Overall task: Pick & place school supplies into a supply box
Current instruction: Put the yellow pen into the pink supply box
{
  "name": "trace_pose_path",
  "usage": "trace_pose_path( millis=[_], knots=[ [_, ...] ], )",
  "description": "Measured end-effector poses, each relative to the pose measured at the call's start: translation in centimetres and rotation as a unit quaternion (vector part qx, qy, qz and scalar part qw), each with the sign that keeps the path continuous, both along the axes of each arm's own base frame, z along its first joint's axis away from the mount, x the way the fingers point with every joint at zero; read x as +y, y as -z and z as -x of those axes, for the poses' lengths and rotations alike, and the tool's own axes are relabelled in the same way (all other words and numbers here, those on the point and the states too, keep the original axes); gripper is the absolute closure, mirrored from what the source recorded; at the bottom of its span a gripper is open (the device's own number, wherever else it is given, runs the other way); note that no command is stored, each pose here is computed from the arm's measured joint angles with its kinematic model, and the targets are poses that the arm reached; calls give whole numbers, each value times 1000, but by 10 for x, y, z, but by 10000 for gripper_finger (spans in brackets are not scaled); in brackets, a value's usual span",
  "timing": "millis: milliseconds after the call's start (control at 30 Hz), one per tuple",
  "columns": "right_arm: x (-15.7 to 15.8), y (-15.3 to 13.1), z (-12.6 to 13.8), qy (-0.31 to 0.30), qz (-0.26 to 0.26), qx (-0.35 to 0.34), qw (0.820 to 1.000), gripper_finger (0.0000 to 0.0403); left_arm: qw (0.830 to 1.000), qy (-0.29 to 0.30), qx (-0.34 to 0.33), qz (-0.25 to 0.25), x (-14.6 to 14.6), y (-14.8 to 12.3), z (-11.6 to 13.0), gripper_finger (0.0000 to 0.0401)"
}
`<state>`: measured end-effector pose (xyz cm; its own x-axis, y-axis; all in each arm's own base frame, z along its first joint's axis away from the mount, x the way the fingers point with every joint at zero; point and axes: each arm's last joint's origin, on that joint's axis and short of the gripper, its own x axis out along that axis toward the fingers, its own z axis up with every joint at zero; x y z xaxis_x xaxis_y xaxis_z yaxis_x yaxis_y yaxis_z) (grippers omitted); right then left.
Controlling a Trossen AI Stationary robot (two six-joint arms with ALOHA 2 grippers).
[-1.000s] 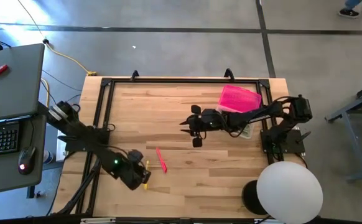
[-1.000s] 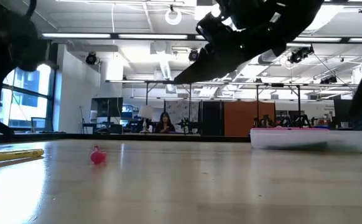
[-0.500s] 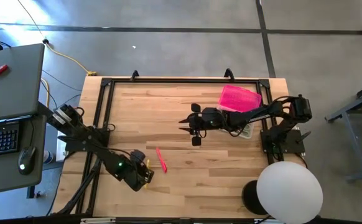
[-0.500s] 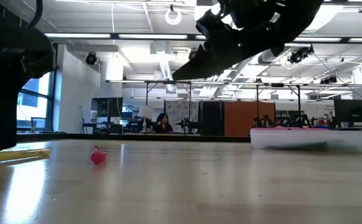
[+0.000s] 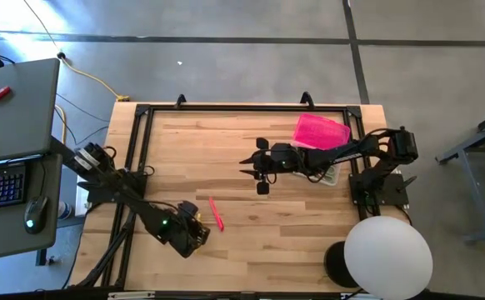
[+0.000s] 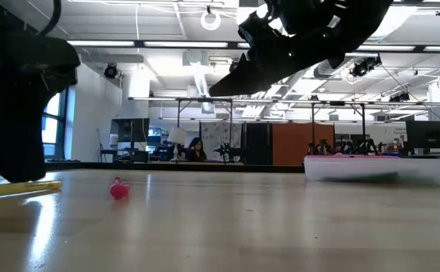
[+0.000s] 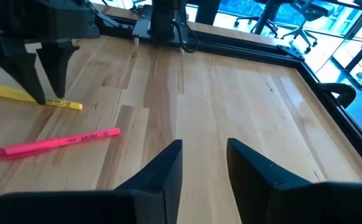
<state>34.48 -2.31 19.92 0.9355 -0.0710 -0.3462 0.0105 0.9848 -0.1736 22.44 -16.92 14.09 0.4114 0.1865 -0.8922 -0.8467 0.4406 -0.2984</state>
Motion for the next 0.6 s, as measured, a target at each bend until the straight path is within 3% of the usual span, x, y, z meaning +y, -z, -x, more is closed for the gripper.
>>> trace_pose_path(
  millis=[333, 600],
  knots=[
    [0, 2, 1, -1, -1, 9, 1000, 299, 999, -29, 5, -27, -1, 19, -5, 253],
    [0, 2, 1, -1, -1, 10, 1000, 299, 993, -46, -33, -106, 6, 20, -4, 335]
  ],
)
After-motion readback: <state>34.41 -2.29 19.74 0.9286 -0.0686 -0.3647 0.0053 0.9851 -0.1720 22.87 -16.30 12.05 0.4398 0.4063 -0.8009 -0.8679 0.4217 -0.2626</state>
